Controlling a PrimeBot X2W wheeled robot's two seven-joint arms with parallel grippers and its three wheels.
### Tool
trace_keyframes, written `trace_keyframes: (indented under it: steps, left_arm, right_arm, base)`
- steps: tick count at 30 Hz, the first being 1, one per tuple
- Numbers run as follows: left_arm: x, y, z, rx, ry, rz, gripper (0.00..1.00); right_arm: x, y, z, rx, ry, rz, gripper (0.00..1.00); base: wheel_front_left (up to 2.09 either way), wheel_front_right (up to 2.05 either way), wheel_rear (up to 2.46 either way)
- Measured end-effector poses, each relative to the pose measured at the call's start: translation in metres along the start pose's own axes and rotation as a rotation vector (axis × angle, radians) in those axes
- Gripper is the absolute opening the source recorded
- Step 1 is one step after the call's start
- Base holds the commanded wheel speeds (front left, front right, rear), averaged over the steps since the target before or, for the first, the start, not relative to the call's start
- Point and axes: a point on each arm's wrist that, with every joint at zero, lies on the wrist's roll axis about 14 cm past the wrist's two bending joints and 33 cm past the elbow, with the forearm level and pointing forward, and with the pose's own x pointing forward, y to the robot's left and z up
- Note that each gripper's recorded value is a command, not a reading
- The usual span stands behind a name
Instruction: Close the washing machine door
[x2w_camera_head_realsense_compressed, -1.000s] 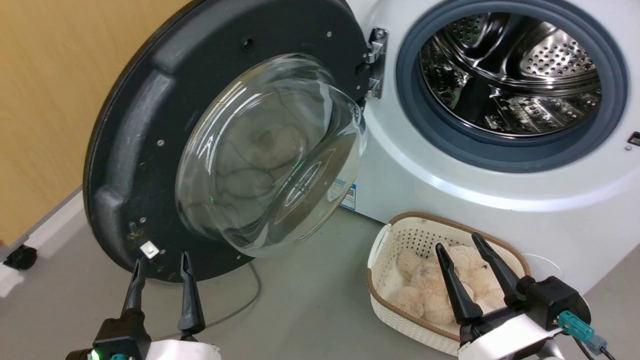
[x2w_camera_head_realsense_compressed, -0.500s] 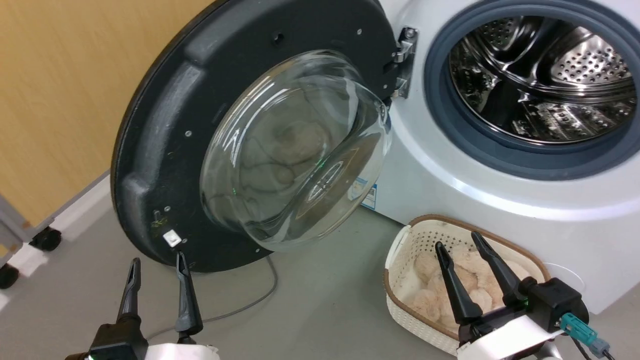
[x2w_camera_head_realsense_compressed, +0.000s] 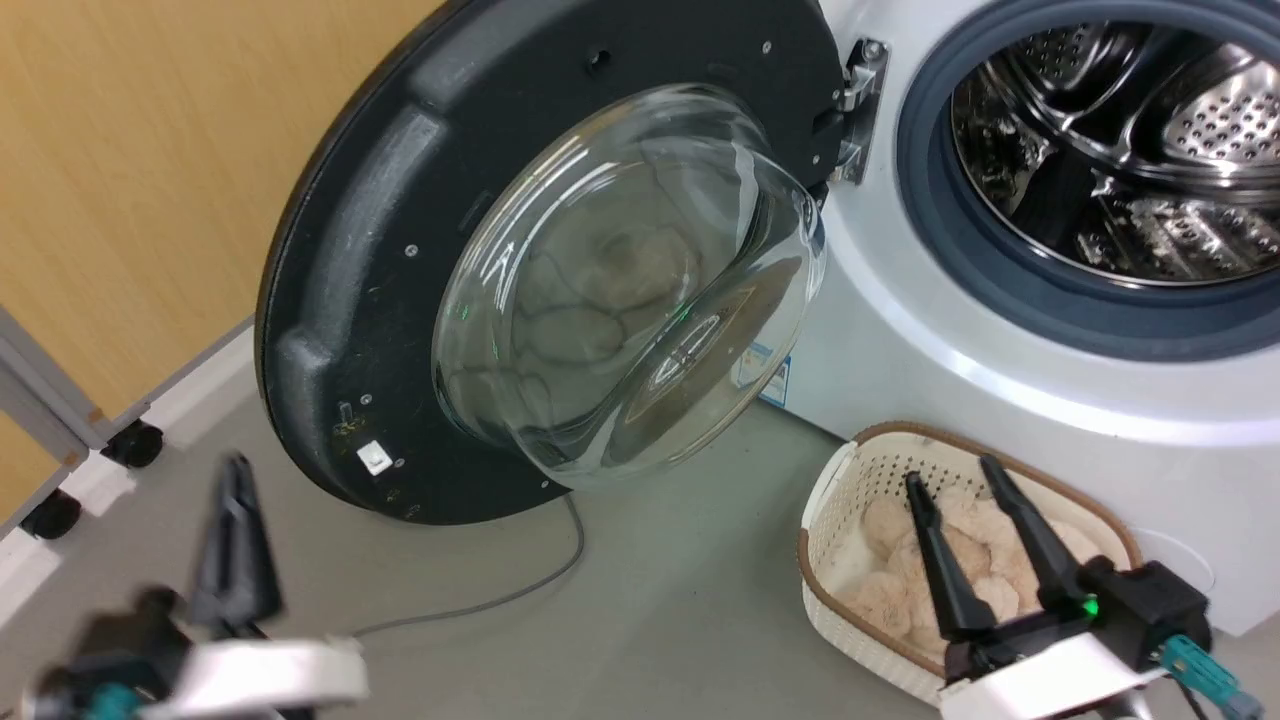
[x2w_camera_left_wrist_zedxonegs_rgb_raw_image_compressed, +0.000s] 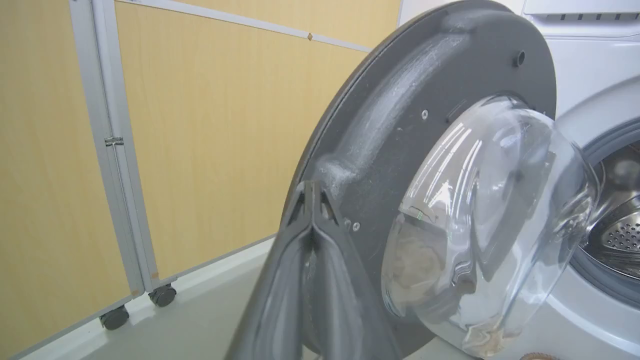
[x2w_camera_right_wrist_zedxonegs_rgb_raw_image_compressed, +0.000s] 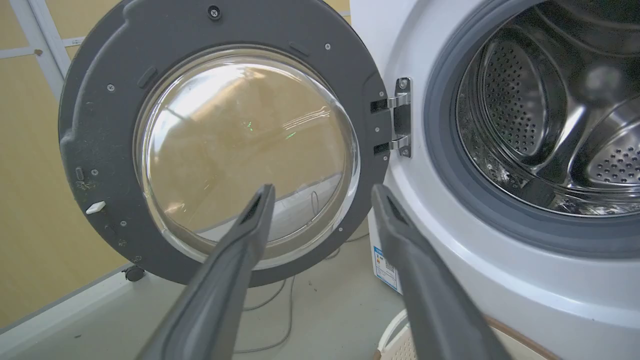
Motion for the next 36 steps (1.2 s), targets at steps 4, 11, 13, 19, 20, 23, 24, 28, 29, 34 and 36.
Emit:
trace_keyframes:
  steps: [4,11,13,19,20,23,24,28,29,34,36]
  left_arm:
    - [0.030,0.017,0.012,-0.063,-0.032,0.018,0.00]
    - [0.096,0.057,0.031,-0.168,-0.010,0.070,0.00]
    - [0.113,0.065,0.032,-0.210,0.014,0.086,0.00]
    - [0.148,0.050,-0.038,-0.727,0.439,0.131,0.00]
    - [0.146,0.043,-0.044,-0.783,0.489,0.112,0.00]
    - [0.141,0.024,-0.052,-0.893,0.592,0.045,0.00]
    - [0.140,0.021,-0.051,-0.914,0.607,0.027,0.00]
    - [0.132,0.007,-0.049,-0.986,0.663,-0.059,0.00]
    - [0.129,0.003,-0.048,-1.000,0.673,-0.082,0.00]
    - [0.107,-0.018,-0.045,-1.027,0.754,-0.210,0.00]
    - [0.095,-0.029,-0.048,-1.030,0.796,-0.247,0.00]
  right_arm:
    - [-0.003,-0.013,-0.003,-0.003,0.002,-0.030,1.00]
    - [-0.012,-0.029,-0.009,-0.009,0.015,-0.071,1.00]
    - [-0.016,-0.035,-0.012,-0.012,0.024,-0.083,1.00]
    - [-0.030,-0.061,-0.017,-0.020,0.039,-0.152,1.00]
    - [-0.031,-0.061,-0.017,-0.021,0.039,-0.155,1.00]
    - [-0.033,-0.063,-0.016,-0.024,0.039,-0.162,1.00]
    - [-0.033,-0.064,-0.016,-0.025,0.039,-0.164,1.00]
    - [-0.036,-0.065,-0.016,-0.032,0.047,-0.174,1.00]
    - [-0.037,-0.066,-0.015,-0.034,0.046,-0.177,1.00]
    - [-0.041,-0.067,-0.005,-0.048,0.023,-0.200,1.00]
    - [-0.043,-0.067,0.001,-0.055,0.011,-0.211,1.00]
  base:
    - [0.00,0.00,0.00]
    - [0.00,0.00,0.00]
    - [0.00,0.00,0.00]
    - [0.00,0.00,0.00]
    - [0.00,0.00,0.00]
    - [0.00,0.00,0.00]
    - [0.00,0.00,0.00]
    - [0.00,0.00,0.00]
    - [0.00,0.00,0.00]
    - [0.00,0.00,0.00]
    - [0.00,0.00,0.00]
